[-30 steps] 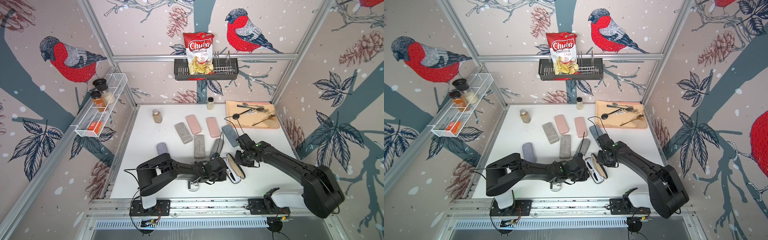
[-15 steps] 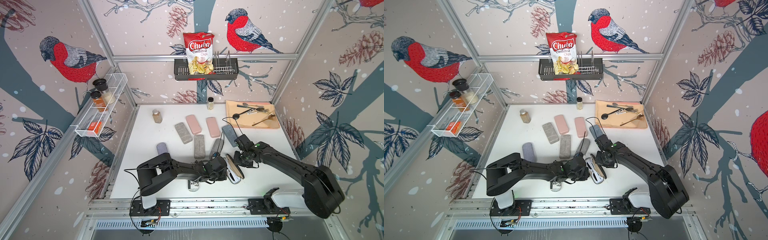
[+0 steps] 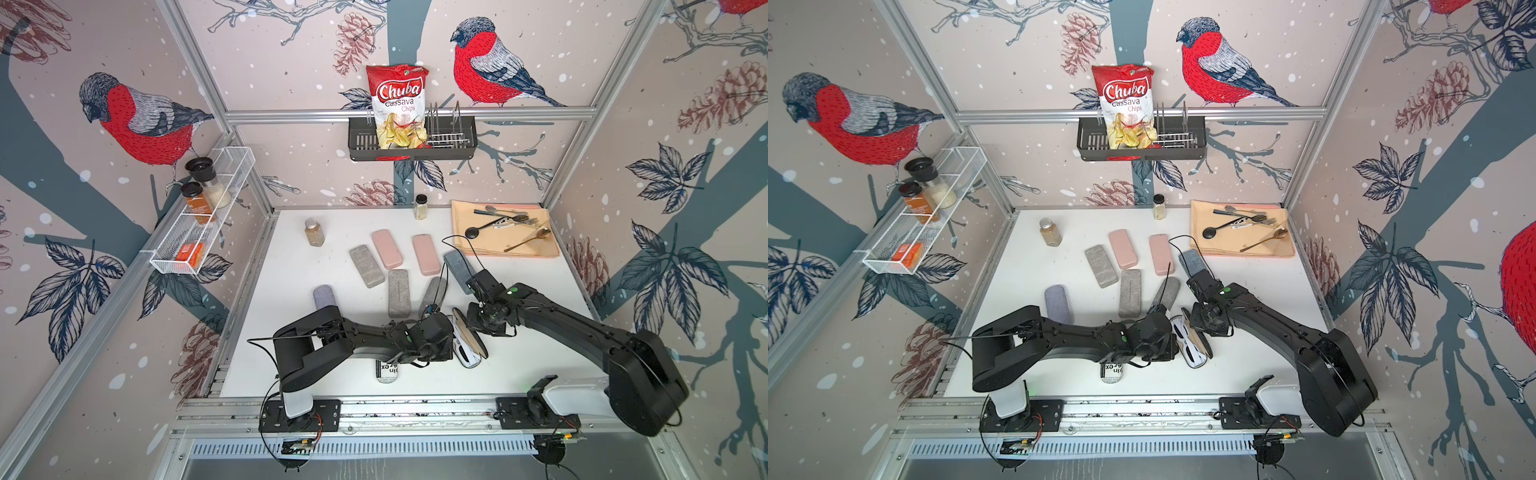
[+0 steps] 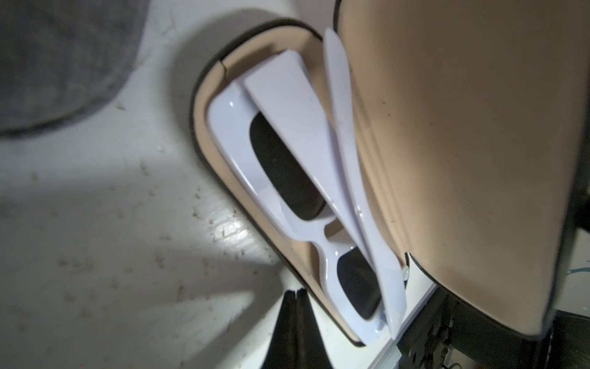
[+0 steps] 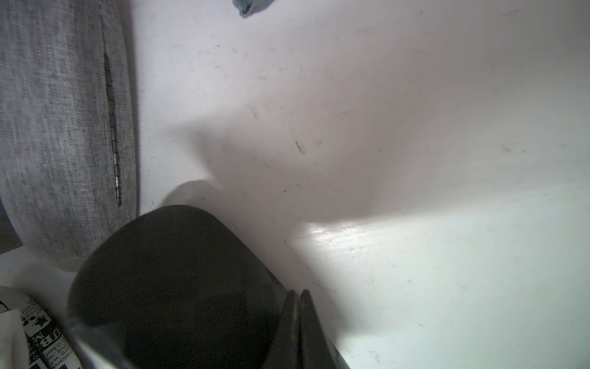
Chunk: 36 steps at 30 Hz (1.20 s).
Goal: Close the glasses case
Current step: Close the glasses case at the center of the board.
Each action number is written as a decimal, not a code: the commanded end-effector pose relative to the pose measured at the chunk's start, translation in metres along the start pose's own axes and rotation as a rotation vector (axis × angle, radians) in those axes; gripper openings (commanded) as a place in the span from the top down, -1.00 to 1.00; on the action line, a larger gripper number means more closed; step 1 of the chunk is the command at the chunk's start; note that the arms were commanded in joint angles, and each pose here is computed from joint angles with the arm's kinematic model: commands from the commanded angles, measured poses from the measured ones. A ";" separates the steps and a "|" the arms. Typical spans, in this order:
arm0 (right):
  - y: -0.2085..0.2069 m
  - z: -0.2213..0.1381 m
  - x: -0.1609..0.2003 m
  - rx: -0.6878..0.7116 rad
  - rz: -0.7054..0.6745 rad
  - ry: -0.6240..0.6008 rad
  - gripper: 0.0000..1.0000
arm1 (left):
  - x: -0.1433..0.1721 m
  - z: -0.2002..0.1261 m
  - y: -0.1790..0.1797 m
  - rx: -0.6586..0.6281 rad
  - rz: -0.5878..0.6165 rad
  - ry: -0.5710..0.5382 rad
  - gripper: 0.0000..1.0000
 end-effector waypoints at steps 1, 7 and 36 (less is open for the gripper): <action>-0.002 -0.004 0.000 0.019 0.011 -0.010 0.85 | -0.003 -0.001 0.000 -0.002 0.009 -0.018 1.00; 0.002 -0.004 0.000 0.007 -0.001 -0.004 0.85 | -0.004 0.000 -0.001 -0.001 0.011 -0.015 1.00; 0.013 -0.015 0.002 0.001 -0.019 -0.029 0.84 | -0.003 0.000 0.002 -0.007 0.008 -0.015 1.00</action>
Point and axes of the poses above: each gripper's point midway between its finger pads, its own z axis out along the fingers, its own y axis along the line the jaws close on, x = y × z, the point moved 4 cm from there along -z, back along the fingers, and after that the axes turned 4 degrees about -z, right-handed, at the moved point
